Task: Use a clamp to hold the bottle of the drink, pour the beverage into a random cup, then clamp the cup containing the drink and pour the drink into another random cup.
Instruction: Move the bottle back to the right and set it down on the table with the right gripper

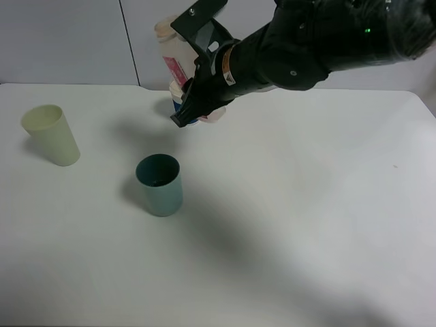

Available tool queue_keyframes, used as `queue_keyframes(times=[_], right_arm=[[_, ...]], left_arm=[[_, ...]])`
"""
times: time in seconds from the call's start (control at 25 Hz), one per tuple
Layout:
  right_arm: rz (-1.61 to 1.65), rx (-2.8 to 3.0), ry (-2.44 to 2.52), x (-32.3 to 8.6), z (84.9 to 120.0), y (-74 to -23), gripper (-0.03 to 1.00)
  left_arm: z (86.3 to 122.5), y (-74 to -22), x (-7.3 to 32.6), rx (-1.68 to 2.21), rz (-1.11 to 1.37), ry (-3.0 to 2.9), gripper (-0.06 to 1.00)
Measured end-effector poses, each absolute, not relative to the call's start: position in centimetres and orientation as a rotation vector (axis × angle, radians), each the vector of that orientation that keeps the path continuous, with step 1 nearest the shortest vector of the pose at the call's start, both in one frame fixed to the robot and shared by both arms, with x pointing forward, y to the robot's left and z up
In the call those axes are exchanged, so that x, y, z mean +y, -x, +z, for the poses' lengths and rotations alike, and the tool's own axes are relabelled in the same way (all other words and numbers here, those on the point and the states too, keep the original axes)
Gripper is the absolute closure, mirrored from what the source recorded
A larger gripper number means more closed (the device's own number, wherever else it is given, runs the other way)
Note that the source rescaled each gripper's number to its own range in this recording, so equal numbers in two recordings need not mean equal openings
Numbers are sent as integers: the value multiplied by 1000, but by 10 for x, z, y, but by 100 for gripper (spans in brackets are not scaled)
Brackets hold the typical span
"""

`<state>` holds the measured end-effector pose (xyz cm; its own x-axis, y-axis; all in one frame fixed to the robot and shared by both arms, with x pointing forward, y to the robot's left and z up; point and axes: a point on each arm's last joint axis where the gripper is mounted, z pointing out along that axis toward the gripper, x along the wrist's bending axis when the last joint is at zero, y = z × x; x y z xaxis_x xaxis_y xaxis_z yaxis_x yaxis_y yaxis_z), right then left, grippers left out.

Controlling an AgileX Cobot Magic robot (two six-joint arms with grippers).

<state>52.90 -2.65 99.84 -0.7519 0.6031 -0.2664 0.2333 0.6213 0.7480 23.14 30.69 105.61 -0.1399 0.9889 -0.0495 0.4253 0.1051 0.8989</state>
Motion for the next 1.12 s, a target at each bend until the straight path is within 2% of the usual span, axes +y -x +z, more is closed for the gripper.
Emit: queue_keyframes(times=[0.6, 1.12], right_arm=[[1105, 2287, -785, -78, 951, -532, 97], [1056, 2174, -733, -115, 953, -557, 97]], left_arm=[[1056, -231, 307, 1668, 996, -1404, 2], [1056, -231, 307, 1668, 996, -1404, 2]])
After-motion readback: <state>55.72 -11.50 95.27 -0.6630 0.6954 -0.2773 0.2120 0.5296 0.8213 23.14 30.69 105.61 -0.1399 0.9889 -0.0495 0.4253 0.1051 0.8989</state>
